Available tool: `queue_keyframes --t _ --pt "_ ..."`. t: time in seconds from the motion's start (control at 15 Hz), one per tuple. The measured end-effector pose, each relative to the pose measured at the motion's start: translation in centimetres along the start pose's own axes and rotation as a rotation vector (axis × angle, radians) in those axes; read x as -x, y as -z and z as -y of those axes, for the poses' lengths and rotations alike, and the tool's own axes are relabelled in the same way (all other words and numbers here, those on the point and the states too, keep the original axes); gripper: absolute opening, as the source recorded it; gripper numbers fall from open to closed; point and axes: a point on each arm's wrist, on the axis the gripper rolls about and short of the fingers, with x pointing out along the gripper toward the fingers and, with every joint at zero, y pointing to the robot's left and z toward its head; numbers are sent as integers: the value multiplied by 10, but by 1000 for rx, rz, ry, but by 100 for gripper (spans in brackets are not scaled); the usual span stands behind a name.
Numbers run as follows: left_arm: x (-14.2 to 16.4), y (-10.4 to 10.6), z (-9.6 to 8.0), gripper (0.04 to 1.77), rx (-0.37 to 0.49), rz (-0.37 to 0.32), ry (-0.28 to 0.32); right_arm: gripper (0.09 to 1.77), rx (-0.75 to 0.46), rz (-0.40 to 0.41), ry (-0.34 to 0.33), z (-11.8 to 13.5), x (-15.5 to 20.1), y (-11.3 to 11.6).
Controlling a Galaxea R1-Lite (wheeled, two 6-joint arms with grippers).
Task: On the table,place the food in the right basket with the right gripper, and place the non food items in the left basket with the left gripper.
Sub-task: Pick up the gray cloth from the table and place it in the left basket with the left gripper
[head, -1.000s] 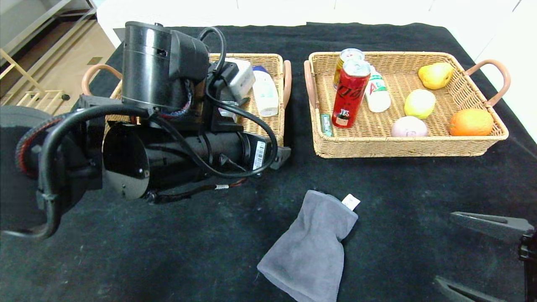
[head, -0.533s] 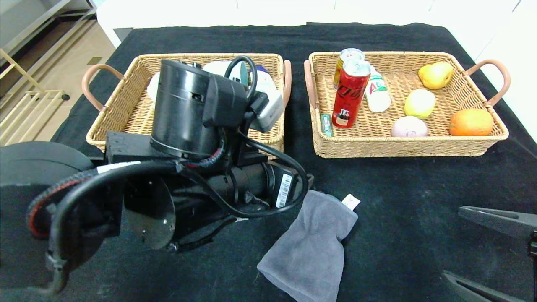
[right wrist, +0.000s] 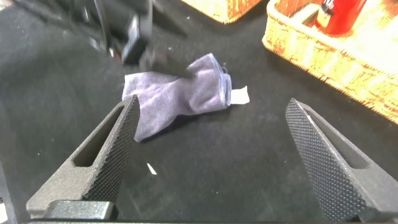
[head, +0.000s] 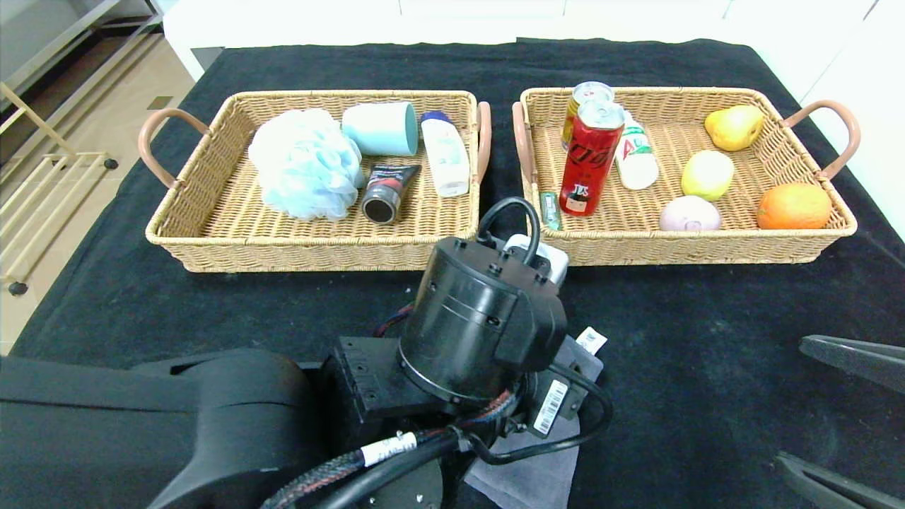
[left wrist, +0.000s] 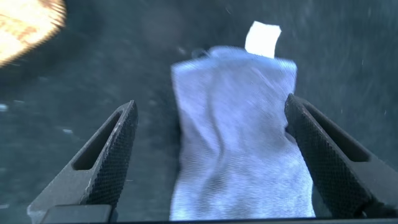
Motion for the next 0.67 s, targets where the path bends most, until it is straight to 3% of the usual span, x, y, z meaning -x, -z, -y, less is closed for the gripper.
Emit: queue_keyframes --t 0.67 --pt "-21 23 16 171 -44 -77 -6 171 6 11 1 -1 3 -1"
